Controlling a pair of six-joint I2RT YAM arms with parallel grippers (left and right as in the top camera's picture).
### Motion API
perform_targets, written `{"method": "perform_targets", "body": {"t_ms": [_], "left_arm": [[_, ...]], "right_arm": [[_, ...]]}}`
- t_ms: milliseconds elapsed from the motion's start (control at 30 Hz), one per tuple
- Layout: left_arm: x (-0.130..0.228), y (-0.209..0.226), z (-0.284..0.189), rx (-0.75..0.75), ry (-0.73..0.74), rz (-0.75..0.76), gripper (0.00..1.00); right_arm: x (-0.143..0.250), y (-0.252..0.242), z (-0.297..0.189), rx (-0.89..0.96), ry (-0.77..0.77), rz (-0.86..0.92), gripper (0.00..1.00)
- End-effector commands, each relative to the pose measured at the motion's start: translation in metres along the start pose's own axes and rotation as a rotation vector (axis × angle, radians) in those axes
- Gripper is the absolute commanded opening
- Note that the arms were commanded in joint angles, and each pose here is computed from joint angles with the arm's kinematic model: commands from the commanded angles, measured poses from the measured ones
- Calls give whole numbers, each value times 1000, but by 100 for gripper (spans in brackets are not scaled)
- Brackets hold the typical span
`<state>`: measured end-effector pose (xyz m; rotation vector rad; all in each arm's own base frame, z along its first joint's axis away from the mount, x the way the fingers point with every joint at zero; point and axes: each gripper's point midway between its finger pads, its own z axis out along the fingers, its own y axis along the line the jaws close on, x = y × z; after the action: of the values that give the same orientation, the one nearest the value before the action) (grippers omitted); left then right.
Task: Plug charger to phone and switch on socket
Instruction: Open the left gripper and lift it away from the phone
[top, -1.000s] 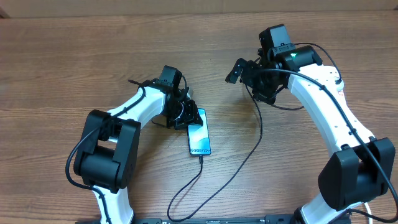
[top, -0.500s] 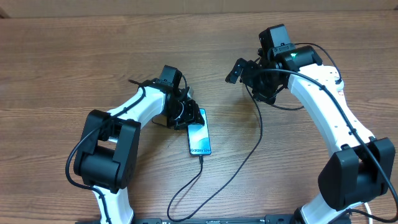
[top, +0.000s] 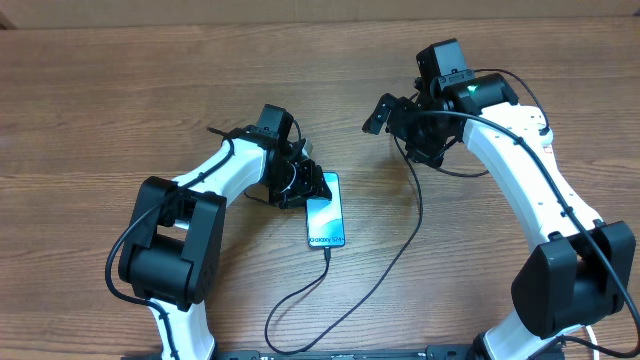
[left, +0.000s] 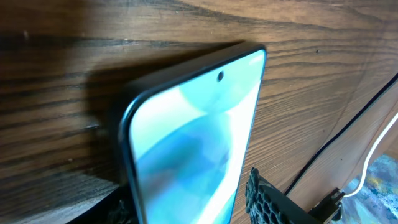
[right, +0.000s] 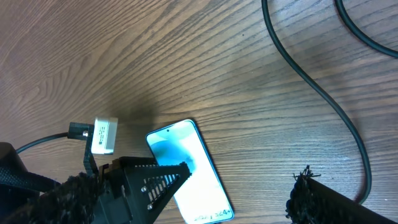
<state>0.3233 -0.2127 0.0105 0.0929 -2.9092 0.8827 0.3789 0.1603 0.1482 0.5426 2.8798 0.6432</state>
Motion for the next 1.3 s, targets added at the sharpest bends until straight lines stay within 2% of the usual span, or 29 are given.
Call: {"method": "perform_targets", "body": {"t_ms": [0, 367, 600, 767, 900, 1100, 1267], "left_arm": [[4, 19, 8, -82, 9, -8, 55], [4, 20, 8, -87, 7, -8, 57], [4, 27, 5, -116, 9, -25, 98], [4, 29, -9, -141, 24, 3, 100], [0, 35, -32, -255, -18, 13, 99], [-5, 34, -89, -420, -126, 32, 100], [-2, 21, -141, -487, -236, 59, 100]], "right_arm": [[-3, 5, -11, -13, -33, -20, 100], [-3, 4, -11, -12, -32, -19, 100], [-2, 3, -11, -9, -28, -17, 100], [-2, 3, -11, -8, -28, -17, 100], [-2, 3, -11, -8, -28, -18, 100], [-2, 3, -11, -9, -28, -18, 100], [-2, 4, -11, -9, -28, -18, 100]]}}
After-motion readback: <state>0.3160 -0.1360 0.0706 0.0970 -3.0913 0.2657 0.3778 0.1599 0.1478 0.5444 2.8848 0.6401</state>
